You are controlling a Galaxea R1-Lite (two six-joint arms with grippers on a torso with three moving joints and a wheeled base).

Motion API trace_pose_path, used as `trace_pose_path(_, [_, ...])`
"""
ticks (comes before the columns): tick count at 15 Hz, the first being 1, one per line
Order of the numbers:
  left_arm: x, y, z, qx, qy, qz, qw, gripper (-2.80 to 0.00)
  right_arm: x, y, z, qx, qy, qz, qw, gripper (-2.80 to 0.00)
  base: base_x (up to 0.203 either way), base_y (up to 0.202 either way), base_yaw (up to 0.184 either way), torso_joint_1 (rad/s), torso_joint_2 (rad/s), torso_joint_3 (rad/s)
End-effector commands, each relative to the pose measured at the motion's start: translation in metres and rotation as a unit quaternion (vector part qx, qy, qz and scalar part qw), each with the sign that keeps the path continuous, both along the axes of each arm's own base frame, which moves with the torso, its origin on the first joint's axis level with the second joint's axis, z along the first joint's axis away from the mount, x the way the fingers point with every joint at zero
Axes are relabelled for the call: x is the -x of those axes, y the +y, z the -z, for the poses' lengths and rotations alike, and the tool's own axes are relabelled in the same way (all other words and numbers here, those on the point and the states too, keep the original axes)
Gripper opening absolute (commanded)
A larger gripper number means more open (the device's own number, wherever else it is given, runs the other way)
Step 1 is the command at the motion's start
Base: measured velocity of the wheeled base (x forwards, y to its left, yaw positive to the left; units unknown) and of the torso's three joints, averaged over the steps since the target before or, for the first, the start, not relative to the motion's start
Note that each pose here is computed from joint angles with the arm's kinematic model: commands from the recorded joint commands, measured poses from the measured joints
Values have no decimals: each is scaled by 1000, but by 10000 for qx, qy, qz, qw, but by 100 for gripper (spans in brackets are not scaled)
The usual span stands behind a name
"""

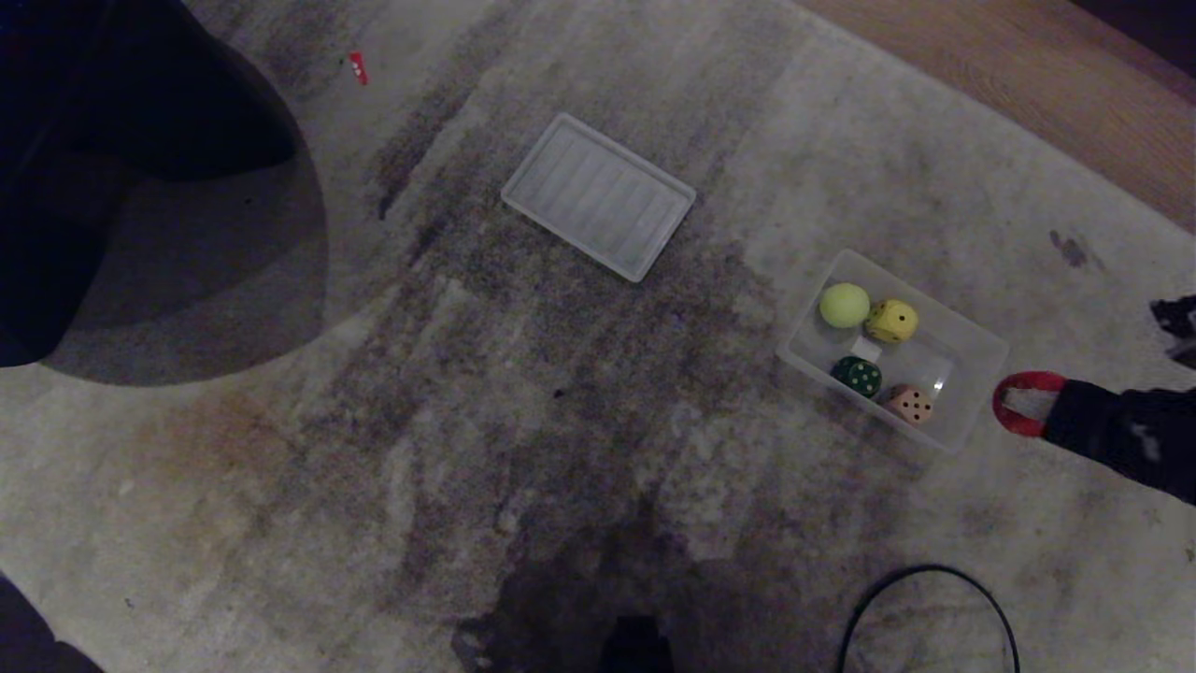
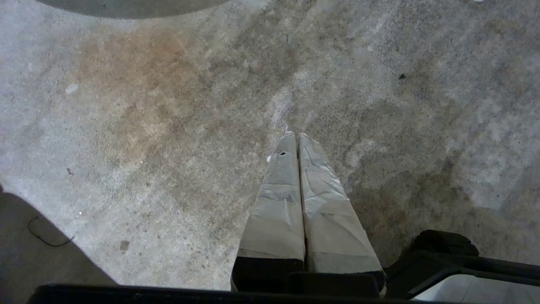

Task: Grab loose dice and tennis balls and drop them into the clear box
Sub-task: Put the toys in the box

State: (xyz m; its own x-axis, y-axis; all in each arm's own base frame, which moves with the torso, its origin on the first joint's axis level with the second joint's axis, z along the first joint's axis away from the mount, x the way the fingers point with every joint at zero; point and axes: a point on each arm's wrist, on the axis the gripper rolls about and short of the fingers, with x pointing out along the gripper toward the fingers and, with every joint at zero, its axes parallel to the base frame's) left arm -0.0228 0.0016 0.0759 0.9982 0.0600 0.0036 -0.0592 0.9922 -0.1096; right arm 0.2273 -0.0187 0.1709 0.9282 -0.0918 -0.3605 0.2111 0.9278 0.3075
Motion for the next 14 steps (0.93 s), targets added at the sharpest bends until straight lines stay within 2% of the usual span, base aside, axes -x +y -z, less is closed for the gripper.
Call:
trace_pose_path(1, [0,0,0,4,18,-7,10000,-280,-54,-12,25,-219,86,215,9995,-280,0,0,0,0,0,0])
trace_pose_path(7, [0,0,0,4,13,0,10000,-280,-96,-34,34,-517,-27,462,9976,-280,0,0,0,0,0,0])
trace_pose_path(8, [0,0,0,4,10,0,10000,-280,-99,-38,35,-516,-84,509,9973,-14,0,0,0,0,0,0])
trace_pose_path(9, [0,0,0,4,17,-6,10000,-280,-100,-39,34,-502,-140,512,9973,0,0,0,0,0,0,0])
trace_pose_path(14, [0,0,0,4,12,0,10000,-280,-103,-56,28,-395,-287,724,9962,0,0,0,0,0,0,0])
